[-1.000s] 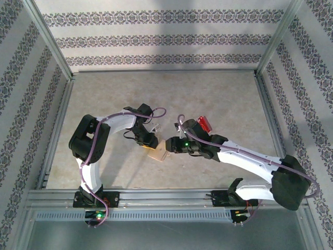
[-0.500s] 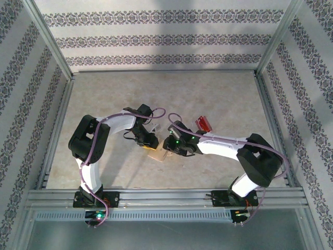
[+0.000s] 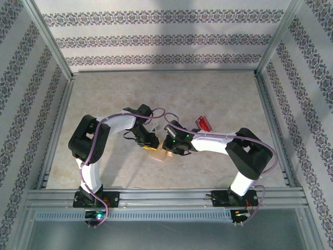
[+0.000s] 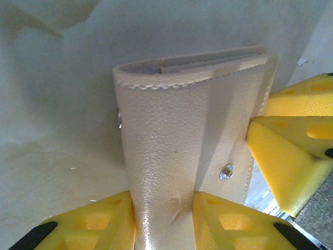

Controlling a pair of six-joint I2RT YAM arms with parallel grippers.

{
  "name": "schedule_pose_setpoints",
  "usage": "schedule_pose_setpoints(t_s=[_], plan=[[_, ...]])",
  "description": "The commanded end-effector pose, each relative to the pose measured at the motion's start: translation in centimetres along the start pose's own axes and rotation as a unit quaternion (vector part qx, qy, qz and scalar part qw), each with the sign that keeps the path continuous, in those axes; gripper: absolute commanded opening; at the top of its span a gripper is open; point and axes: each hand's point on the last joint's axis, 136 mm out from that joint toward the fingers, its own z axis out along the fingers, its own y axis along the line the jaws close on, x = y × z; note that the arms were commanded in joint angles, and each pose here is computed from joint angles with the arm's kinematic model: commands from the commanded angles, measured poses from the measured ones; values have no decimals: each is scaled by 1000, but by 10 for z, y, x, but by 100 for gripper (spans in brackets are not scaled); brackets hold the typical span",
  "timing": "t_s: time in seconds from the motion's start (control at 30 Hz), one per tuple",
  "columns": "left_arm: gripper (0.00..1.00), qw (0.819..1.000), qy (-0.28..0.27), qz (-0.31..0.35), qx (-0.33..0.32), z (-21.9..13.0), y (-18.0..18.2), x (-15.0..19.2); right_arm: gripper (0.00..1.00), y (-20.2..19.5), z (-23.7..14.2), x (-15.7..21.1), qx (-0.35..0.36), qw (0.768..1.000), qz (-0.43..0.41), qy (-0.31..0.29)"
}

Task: Put the credit cards into the card holder

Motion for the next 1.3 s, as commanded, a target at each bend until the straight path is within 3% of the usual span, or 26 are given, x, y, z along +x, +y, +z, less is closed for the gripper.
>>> schedule_pose_setpoints(t_s=[0.0, 0.5, 0.93, 1.07, 1.2, 1.27], plan=[[34, 1000, 5, 7, 24, 5, -15, 3, 18, -17, 12, 3, 32, 999, -1, 13], [50, 998, -37, -1, 53, -20, -15, -1, 0, -57, 14, 11, 51, 998, 11, 22], [56, 991, -24, -19, 130, -3, -28, -3, 0, -72, 14, 10, 47, 998, 26, 18], [50, 991, -22, -27, 128, 1, -25, -4, 0, -69, 14, 9, 43, 999, 23, 16], [31, 993, -16, -35, 116, 6, -18, -5, 0, -59, 9, 5, 29, 999, 16, 11], [24, 993, -13, -37, 108, 7, -15, -4, 5, -46, -1, -1, 9, 1000, 9, 2]])
